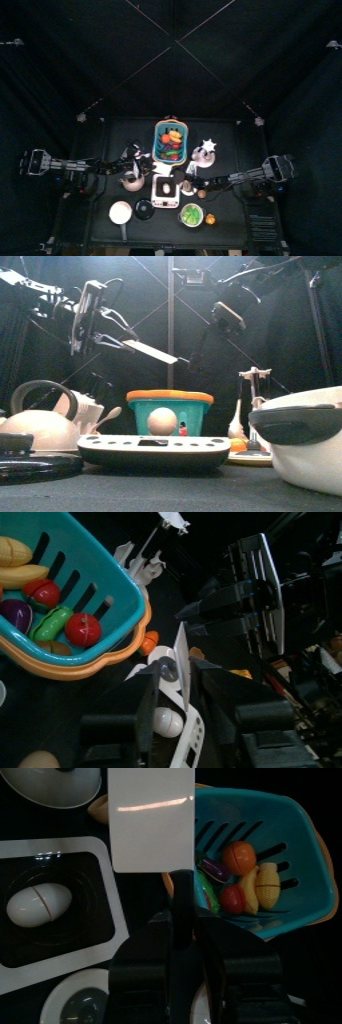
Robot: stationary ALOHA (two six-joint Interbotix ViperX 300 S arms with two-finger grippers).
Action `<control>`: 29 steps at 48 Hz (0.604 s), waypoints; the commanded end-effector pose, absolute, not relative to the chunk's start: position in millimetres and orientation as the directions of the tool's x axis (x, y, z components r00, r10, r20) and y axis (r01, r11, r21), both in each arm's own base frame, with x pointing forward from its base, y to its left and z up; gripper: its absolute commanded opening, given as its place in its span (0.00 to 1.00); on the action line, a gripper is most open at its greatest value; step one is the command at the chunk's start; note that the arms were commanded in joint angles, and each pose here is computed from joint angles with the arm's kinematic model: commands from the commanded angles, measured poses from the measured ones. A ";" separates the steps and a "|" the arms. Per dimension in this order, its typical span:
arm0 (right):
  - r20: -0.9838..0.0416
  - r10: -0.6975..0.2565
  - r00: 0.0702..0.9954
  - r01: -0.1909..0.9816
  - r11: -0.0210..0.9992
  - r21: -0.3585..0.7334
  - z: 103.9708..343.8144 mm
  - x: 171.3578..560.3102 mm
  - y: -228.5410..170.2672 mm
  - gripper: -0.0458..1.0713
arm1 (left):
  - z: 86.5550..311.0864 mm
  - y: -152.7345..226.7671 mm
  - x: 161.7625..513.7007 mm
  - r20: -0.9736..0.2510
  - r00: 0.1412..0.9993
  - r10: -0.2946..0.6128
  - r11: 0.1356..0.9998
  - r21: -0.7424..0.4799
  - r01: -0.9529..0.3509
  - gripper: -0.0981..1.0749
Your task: Grab cleaver with other hand
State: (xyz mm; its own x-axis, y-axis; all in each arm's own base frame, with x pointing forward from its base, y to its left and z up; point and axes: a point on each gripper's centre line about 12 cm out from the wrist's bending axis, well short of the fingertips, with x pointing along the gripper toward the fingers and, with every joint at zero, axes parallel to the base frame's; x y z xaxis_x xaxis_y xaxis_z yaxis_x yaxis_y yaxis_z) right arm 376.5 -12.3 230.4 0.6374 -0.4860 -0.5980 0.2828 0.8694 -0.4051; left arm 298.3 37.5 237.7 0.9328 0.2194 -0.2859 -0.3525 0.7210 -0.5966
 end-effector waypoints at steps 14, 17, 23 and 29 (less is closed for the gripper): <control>-0.575 -0.479 0.663 0.294 0.873 -0.389 243.5 380.3 -10.9 0.44 | 237.7 38.8 299.1 -0.255 0.939 0.233 0.715 -0.609 -0.343 0.36; -0.576 -0.472 0.667 0.289 0.877 -0.383 242.9 380.5 -9.6 0.46 | 236.2 39.2 298.1 -0.254 0.938 0.236 0.711 -0.612 -0.345 0.35; -0.578 -0.447 0.683 0.281 0.891 -0.357 241.9 382.3 -8.6 0.54 | 234.8 39.6 296.9 -0.250 0.938 0.241 0.713 -0.610 -0.346 0.35; -0.584 -0.405 0.704 0.267 0.912 -0.311 242.2 383.8 -4.7 0.67 | 234.3 39.7 296.0 -0.246 0.938 0.242 0.717 -0.606 -0.344 0.35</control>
